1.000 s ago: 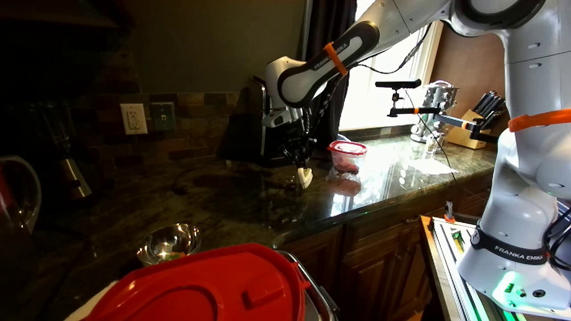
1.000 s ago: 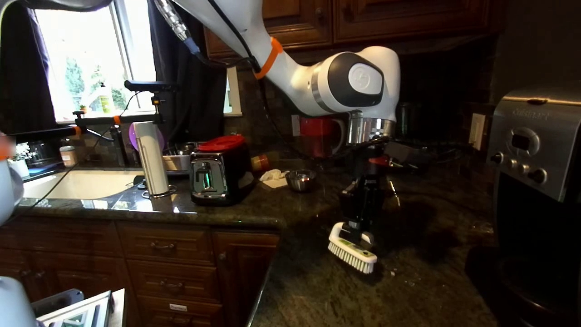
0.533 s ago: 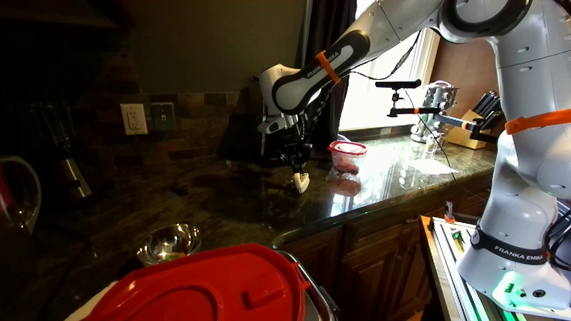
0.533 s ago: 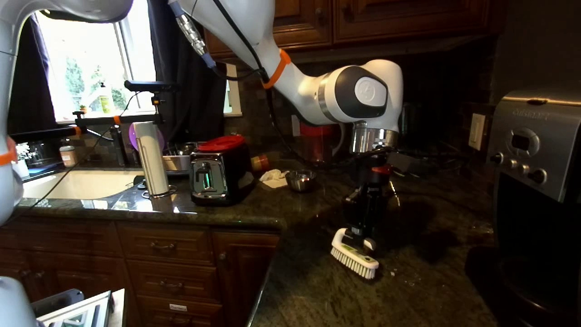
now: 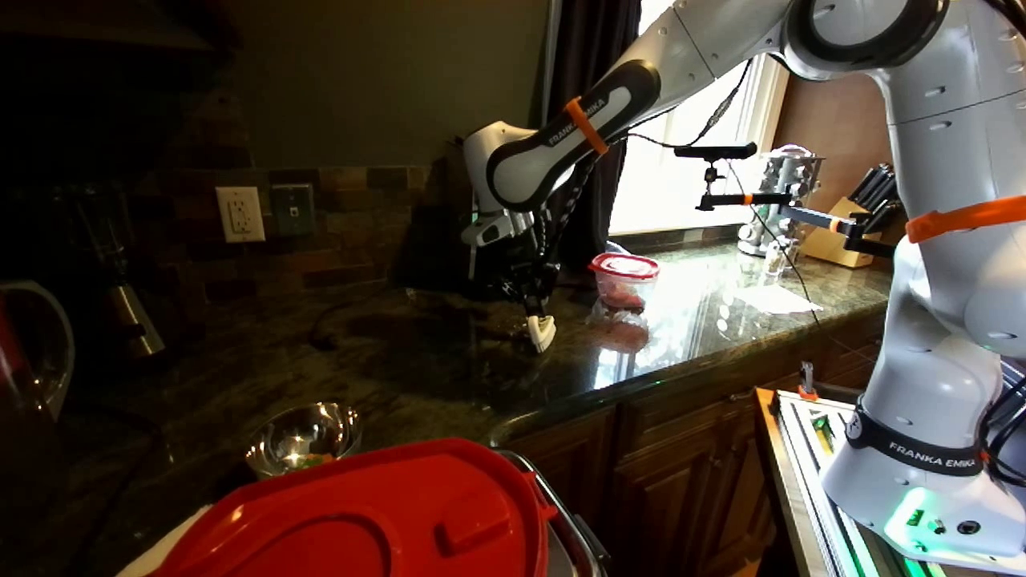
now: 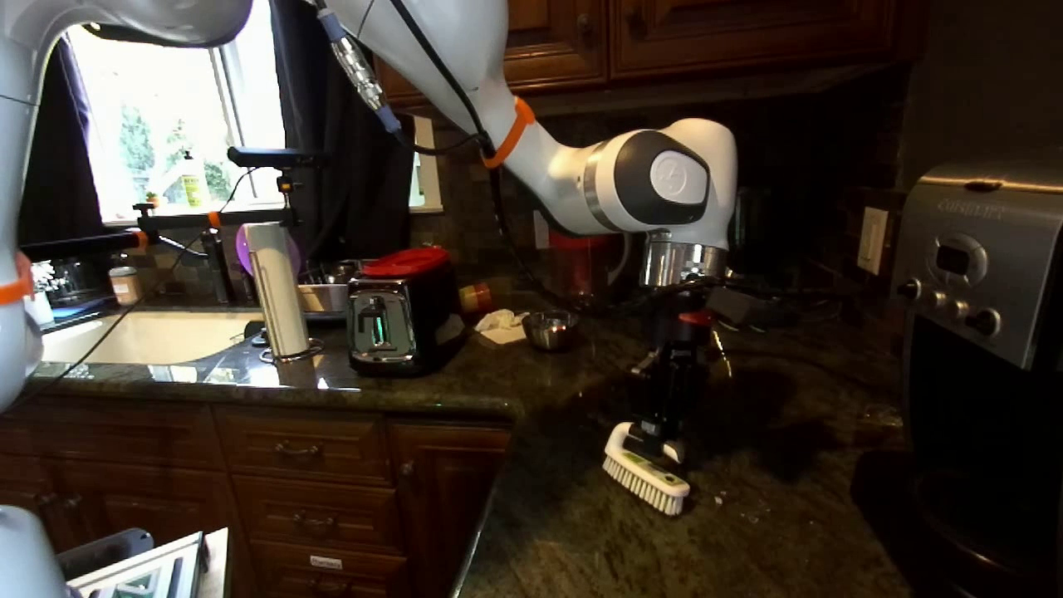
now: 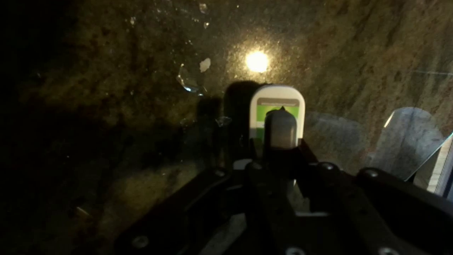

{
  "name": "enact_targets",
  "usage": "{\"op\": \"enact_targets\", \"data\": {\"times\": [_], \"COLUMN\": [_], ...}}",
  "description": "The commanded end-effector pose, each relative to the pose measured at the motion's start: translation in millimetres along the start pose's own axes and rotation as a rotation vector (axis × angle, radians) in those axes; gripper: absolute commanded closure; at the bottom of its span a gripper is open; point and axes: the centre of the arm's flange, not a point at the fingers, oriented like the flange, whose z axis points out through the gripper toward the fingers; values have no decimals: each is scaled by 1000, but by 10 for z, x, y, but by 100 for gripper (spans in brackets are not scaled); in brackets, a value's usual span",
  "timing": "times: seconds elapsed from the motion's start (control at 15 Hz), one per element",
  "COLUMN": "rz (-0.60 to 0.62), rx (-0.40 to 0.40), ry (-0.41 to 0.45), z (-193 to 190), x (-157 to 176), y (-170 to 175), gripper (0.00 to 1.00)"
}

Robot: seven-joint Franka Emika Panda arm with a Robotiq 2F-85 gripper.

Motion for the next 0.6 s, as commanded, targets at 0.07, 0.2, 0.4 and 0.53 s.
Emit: {"op": "enact_targets", "data": {"times": [0.07, 0.2, 0.4, 0.53], "rz": [11, 14, 19, 28], "rx": [-25, -28, -28, -25], "ry": [5, 1, 1, 5], "z": [-6, -15, -5, 6], "x": [-19, -29, -47, -67], "y": [193, 277, 386, 451], "gripper": [94, 94, 94, 94]}}
